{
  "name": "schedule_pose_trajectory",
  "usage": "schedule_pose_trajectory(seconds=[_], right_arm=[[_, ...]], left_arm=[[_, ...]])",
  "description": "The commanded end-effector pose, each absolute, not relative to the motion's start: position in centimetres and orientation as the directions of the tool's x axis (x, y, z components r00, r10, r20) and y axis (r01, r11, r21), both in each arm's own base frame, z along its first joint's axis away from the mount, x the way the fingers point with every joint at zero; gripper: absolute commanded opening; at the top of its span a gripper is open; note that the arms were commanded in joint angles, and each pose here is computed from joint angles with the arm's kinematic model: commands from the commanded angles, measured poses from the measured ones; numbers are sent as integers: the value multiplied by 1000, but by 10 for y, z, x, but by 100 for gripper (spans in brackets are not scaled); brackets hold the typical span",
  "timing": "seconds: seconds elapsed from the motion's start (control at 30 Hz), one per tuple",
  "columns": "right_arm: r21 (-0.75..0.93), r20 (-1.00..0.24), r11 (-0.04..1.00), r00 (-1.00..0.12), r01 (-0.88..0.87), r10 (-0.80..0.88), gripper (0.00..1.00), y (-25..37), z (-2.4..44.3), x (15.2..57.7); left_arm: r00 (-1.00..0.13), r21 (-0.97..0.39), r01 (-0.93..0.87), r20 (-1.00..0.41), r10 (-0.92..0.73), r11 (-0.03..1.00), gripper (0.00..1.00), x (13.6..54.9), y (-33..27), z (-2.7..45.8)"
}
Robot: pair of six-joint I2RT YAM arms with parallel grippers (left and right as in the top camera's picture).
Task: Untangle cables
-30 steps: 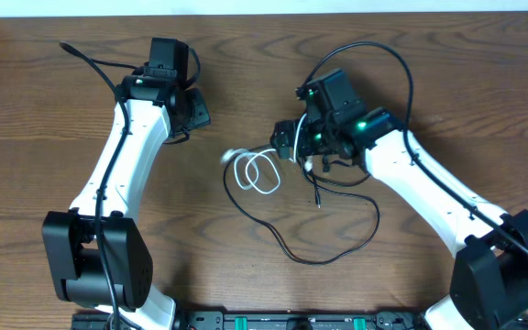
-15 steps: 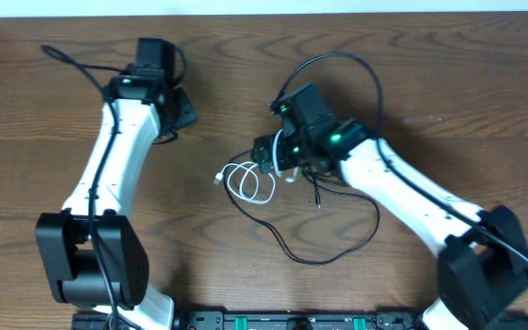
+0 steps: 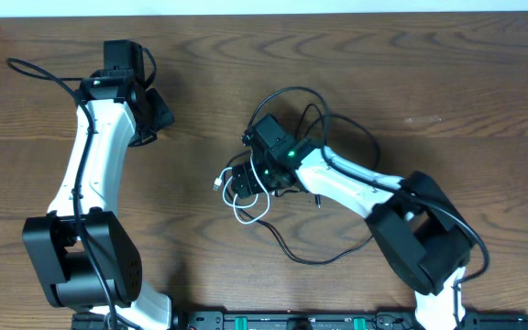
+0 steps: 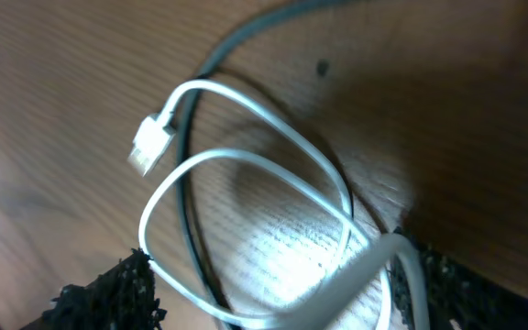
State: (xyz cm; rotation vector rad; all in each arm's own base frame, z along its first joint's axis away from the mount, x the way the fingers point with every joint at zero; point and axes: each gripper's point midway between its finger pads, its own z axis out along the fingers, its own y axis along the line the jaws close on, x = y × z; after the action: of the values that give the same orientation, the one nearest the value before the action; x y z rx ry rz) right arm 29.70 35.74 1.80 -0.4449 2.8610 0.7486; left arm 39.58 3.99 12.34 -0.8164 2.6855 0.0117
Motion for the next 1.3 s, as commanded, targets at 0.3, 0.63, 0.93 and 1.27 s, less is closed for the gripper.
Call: schedule_pose_trajectory(seconds=[0.3, 0.63, 0.93, 1.27], right_arm=[[447, -272, 807, -918, -385, -288, 69, 383, 13, 288], [318, -246, 872, -921, -372, -303, 36, 369, -7, 277], [317, -251, 873, -921, -370, -300, 1, 369, -4, 279], [253, -301, 832, -858, -493, -417, 1, 352, 72, 312]], left_arm=[[-775, -93, -547, -319, -546, 832, 52, 395, 40, 126], [-775, -93, -547, -318, -546, 832, 52, 395, 40, 126], [-775, -93, -547, -319, -546, 832, 52, 395, 41, 126], [-774, -95, -547, -322, -546, 832, 53, 396, 41, 126]])
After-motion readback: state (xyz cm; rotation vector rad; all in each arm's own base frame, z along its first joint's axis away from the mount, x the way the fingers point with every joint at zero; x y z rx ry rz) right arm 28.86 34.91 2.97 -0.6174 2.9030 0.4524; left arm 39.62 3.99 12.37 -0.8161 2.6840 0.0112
